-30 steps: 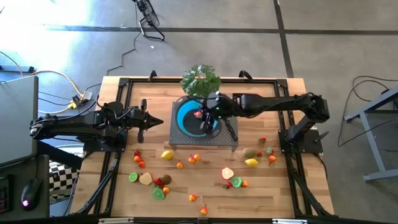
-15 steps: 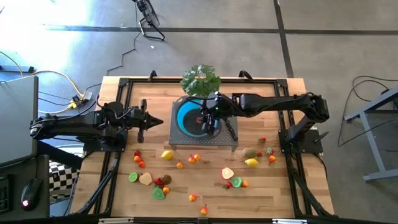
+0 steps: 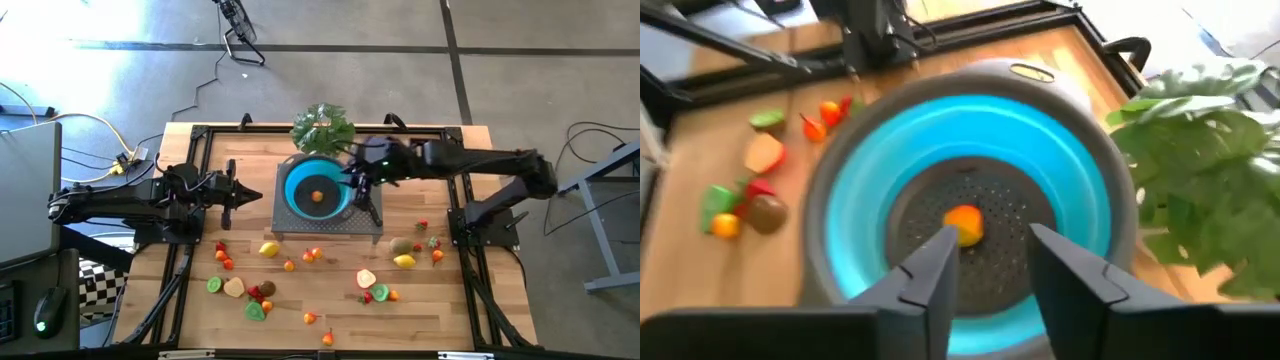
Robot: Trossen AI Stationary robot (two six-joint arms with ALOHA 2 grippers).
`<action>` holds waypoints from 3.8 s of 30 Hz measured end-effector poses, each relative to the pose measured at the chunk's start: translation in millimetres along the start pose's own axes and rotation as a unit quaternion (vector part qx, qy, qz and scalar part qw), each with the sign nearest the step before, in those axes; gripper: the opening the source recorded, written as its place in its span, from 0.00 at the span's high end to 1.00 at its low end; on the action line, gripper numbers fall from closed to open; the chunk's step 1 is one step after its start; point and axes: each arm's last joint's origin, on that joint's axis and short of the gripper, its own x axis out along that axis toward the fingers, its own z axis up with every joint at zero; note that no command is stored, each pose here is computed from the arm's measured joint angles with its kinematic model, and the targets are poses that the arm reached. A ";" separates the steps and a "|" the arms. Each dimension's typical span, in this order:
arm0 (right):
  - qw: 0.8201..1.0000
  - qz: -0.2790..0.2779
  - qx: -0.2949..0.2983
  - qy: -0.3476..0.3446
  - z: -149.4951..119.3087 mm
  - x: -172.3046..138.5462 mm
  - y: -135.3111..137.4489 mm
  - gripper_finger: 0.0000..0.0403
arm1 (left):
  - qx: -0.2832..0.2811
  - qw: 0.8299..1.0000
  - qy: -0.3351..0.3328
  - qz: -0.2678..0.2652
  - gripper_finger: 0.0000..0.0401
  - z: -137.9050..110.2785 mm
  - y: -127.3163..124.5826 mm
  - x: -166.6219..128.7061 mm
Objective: Pick & Place Fruit
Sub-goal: Put the kiwi into the blue strainer bowl on the shelf
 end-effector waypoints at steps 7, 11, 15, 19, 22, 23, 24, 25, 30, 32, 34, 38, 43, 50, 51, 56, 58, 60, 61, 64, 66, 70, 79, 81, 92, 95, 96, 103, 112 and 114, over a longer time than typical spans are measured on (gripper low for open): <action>0.999 0.006 0.048 0.000 -7.5 -52.1 -2.9 0.83 | 0.000 1.000 0.001 0.000 1.00 -0.2 0.0 0.0; 0.995 0.003 0.098 0.014 -15.8 -73.5 -3.9 0.86 | 0.000 1.000 0.003 -0.001 1.00 -0.5 -0.1 0.0; 0.989 -0.006 0.139 0.043 -25.1 -84.7 -4.4 0.90 | -0.001 1.000 0.004 -0.001 1.00 -0.6 0.0 0.0; 0.982 -0.052 0.158 0.088 -37.9 -88.7 -3.9 0.94 | -0.001 1.000 0.004 -0.001 1.00 -0.6 0.0 0.0; 0.973 -0.098 0.175 0.112 -47.8 -90.6 -2.9 0.97 | -0.001 1.000 0.004 -0.001 1.00 -0.6 0.0 0.0; 0.970 -0.109 0.185 0.112 -51.0 -88.4 -1.8 0.98 | -0.001 1.000 0.004 -0.001 1.00 -0.6 0.0 0.0; 0.967 -0.117 0.196 0.112 -54.4 -85.4 -0.4 0.98 | -0.001 1.000 0.004 -0.001 1.00 -0.6 0.0 0.0; 0.964 -0.122 0.206 0.116 -58.3 -82.2 1.1 0.99 | -0.001 1.000 0.004 -0.001 1.00 -0.6 0.0 0.0; 0.950 -0.144 0.239 0.139 -82.1 -68.7 6.7 0.99 | -0.002 1.000 0.006 -0.001 1.00 -1.0 -0.1 -0.1; 0.945 -0.147 0.251 0.148 -92.9 -63.4 9.9 0.99 | -0.002 1.000 0.011 -0.001 1.00 -2.0 -0.1 -0.1; 0.942 -0.146 0.260 0.154 -102.8 -56.9 14.5 1.00 | -0.002 1.000 0.012 -0.001 1.00 -2.1 -0.1 -0.1; 0.936 -0.136 0.280 0.162 -118.3 -52.6 23.9 1.00 | -0.002 1.000 0.011 -0.001 1.00 -2.0 -0.1 -0.1; 0.929 -0.129 0.299 0.174 -138.2 -51.0 36.5 1.00 | -0.001 1.000 0.011 -0.002 1.00 -1.9 -0.1 -0.1; 0.940 -0.101 0.241 0.217 -157.9 -53.1 52.3 1.00 | -0.001 1.000 0.011 -0.001 1.00 -1.9 -0.1 -0.1; 0.942 -0.093 0.228 0.227 -159.3 -52.7 54.8 1.00 | -0.001 1.000 0.011 -0.001 1.00 -1.9 -0.1 -0.1; 0.951 -0.060 0.150 0.263 -165.1 -50.6 63.5 1.00 | -0.001 1.000 0.011 -0.001 1.00 -1.9 -0.1 -0.1; 0.953 -0.059 0.125 0.268 -166.8 -47.8 65.8 1.00 | -0.001 1.000 0.011 -0.001 1.00 -1.9 -0.1 -0.1; 0.951 -0.070 0.134 0.272 -167.9 -43.6 67.0 0.99 | -0.001 1.000 0.011 -0.001 1.00 -1.9 -0.1 -0.1; 0.947 -0.077 0.147 0.274 -167.9 -41.3 66.6 0.99 | -0.001 1.000 0.011 -0.001 1.00 -1.9 -0.1 -0.1; 0.941 -0.092 0.159 0.283 -169.0 -33.7 66.4 0.94 | -0.001 1.000 0.011 -0.001 1.00 -1.9 -0.1 -0.1; 0.940 -0.097 0.153 0.291 -171.0 -29.1 68.5 0.87 | -0.001 1.000 0.011 -0.001 1.00 -1.9 -0.1 -0.1; 0.940 -0.099 0.120 0.305 -174.9 -20.8 72.2 0.69 | -0.001 1.000 0.011 -0.001 1.00 -1.9 -0.1 -0.1; 0.928 -0.112 0.039 0.354 -190.7 4.0 83.6 0.33 | -0.001 1.000 0.011 -0.001 1.00 -1.9 -0.1 -0.1; 0.922 -0.111 0.033 0.371 -194.4 9.1 85.7 0.28 | -0.001 1.000 0.011 -0.001 1.00 -1.9 -0.1 -0.1; 0.923 -0.115 0.034 0.366 -197.6 10.2 83.5 0.30 | -0.001 1.000 0.011 -0.001 1.00 -1.9 -0.1 -0.1; 0.926 -0.110 0.041 0.360 -208.3 10.8 77.2 0.32 | -0.001 1.000 0.011 -0.001 1.00 -1.9 -0.1 -0.1; 0.928 -0.106 0.047 0.355 -212.2 11.5 75.3 0.32 | -0.001 1.000 0.011 -0.001 1.00 -1.9 -0.1 -0.1; 0.944 -0.088 0.084 0.305 -230.3 12.7 63.2 0.33 | -0.001 1.000 0.011 -0.001 1.00 -1.9 -0.1 -0.1; 0.946 -0.091 0.111 0.291 -244.5 18.0 57.4 0.33 | -0.001 1.000 0.011 -0.001 1.00 -1.9 -0.1 -0.1; 0.949 -0.092 0.112 0.280 -248.3 20.5 56.0 0.33 | -0.001 1.000 0.011 -0.001 1.00 -1.9 -0.1 -0.1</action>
